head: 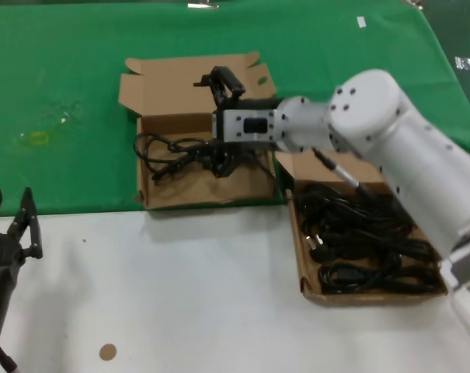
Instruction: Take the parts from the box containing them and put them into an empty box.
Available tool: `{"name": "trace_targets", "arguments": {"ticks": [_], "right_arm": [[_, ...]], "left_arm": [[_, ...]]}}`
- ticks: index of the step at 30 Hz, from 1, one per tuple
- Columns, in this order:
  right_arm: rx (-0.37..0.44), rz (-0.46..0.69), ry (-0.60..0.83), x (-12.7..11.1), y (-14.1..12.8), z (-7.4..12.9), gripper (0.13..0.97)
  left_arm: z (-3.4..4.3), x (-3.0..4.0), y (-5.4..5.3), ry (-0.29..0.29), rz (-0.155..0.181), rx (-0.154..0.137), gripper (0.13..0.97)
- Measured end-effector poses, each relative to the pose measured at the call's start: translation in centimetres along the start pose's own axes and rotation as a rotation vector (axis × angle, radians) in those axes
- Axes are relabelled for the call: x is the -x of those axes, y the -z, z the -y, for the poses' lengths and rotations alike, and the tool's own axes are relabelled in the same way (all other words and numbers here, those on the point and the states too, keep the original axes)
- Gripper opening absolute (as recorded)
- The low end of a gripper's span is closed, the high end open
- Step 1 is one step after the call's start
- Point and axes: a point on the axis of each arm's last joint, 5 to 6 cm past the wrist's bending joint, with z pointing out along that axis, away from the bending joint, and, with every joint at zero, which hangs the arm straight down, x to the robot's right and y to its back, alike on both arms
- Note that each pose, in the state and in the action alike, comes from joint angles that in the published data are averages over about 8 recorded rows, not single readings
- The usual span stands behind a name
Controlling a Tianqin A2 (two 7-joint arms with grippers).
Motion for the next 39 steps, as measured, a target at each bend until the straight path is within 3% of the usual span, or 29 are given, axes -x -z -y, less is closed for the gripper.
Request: {"name": "trace_targets", "arguments": {"ticks": [10,18,20,22,30,39], "right_arm": [[-0.025,-0.106,-0.203,4.3,0.7,-0.8,0.962],[-0.032,-0.196,-0.366,7.6,2.0,-1.4,0.966],[-0.032,-0.218,-0.407,8.4,2.4,-1.5,0.966],[-0.031,-0.241,-0.447,9.2,2.8,-1.7,0.966],[-0.023,-0.333,-0.604,12.1,5.0,-2.4,0.966],[-0.005,-0.442,-0.773,15.2,8.0,-3.0,0.966]], "left_arm": [[0.00,0.00,0.0,0.000,0.000,0.000,0.378],[0.00,0.00,0.0,0.000,0.000,0.000,0.593],[0.00,0.00,0.0,0.000,0.000,0.000,0.593],[0.00,0.00,0.0,0.000,0.000,0.000,0.593],[0.00,0.00,0.0,0.000,0.000,0.000,0.789],[0.00,0.00,0.0,-0.001,0.000,0.000,0.912]]}}
